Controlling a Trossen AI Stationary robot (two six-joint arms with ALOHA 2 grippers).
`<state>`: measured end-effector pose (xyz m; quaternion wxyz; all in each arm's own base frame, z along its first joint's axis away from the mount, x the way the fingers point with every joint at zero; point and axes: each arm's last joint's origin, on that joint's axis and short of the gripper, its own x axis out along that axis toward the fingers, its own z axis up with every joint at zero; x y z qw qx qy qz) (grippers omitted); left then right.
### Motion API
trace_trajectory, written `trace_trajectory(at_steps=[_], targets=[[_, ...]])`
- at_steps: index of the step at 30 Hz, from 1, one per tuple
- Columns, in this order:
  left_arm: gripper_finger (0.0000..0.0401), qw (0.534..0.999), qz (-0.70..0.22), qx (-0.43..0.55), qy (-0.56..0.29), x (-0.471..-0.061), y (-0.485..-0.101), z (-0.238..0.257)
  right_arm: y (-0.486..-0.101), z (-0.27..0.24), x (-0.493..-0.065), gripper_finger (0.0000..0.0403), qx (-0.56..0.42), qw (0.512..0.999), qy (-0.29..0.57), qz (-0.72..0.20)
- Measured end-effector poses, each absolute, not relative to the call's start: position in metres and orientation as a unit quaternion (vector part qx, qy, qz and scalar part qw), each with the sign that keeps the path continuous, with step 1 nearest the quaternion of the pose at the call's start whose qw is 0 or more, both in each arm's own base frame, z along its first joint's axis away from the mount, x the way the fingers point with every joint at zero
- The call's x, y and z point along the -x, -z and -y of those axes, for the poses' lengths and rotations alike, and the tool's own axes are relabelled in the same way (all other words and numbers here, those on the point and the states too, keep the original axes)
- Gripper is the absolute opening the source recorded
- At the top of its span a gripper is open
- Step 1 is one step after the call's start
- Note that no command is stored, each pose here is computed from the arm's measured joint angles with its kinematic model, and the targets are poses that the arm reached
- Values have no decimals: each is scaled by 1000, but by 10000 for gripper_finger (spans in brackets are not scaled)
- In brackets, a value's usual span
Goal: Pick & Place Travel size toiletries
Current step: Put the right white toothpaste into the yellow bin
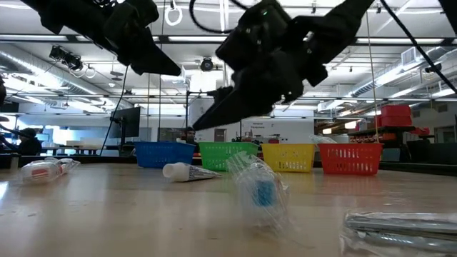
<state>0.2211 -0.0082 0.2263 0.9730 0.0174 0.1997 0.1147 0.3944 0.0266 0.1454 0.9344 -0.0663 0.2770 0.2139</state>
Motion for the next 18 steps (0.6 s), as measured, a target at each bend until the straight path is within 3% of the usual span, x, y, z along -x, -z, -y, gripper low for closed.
trace_trajectory(at_steps=[12, 18], targets=[[79, 975, -191, -14, -113, -222, -228, 8, -107, -33, -413, 256, 98, 916, -234, -310], [79, 975, -190, -14, -111, -222, -228, 9, -96, -34, -413, 245, 102, 909, -239, -327]])
